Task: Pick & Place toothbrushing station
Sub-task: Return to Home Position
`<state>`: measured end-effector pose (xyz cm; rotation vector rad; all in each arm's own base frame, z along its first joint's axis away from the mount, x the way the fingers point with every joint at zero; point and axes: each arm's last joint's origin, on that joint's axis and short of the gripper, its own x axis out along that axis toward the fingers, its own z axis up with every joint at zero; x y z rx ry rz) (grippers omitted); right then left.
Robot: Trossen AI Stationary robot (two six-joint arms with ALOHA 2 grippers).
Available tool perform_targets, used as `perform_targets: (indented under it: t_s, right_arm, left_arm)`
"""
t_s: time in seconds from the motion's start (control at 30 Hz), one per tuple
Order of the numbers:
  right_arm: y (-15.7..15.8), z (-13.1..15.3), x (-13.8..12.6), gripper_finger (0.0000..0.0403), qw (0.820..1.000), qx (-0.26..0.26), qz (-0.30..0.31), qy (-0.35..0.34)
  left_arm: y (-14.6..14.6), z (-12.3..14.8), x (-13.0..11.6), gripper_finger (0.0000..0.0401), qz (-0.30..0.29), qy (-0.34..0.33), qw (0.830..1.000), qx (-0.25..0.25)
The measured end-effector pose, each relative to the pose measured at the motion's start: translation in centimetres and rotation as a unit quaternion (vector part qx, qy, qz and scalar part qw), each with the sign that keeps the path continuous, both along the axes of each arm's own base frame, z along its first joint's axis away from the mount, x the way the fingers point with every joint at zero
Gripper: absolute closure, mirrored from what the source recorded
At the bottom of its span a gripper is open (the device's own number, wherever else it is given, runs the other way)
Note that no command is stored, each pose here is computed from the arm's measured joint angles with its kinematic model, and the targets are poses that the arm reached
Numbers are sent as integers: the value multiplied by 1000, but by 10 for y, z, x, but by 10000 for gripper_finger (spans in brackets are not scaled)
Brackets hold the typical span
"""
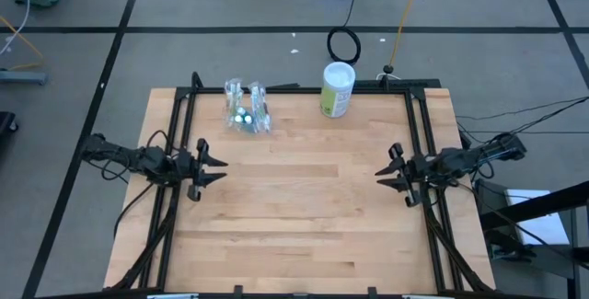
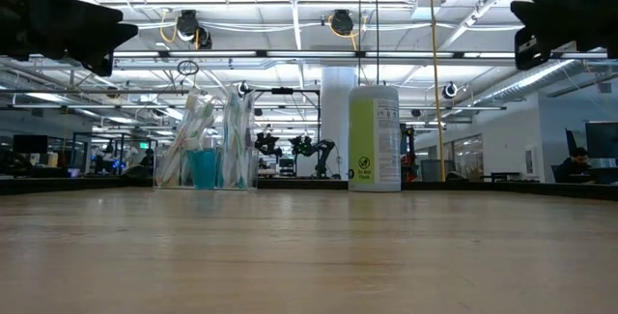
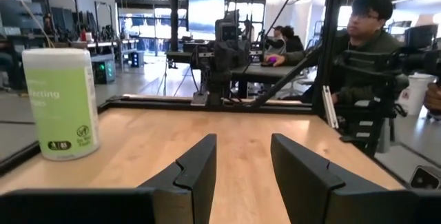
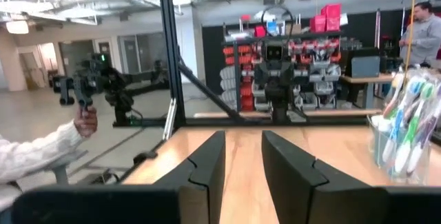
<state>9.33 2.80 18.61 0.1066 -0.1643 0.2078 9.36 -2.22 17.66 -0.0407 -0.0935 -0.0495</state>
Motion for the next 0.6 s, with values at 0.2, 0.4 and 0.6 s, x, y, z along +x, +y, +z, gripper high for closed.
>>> perform_targets:
  t_s: [0.2,0.4,0.6]
  right_arm:
    - [1,-5,4,316,999,5,2,33]
    - [2,-9,7,316,999,-6,1,54]
    - [3,-10,8,316,998,-20,0,58]
  left_arm:
    - [0,-2,0,256,0,11,1000,7]
    - [0,-3,0,256,0,18,1000,9]
    - [0,-3,0,256,0,17,1000,8]
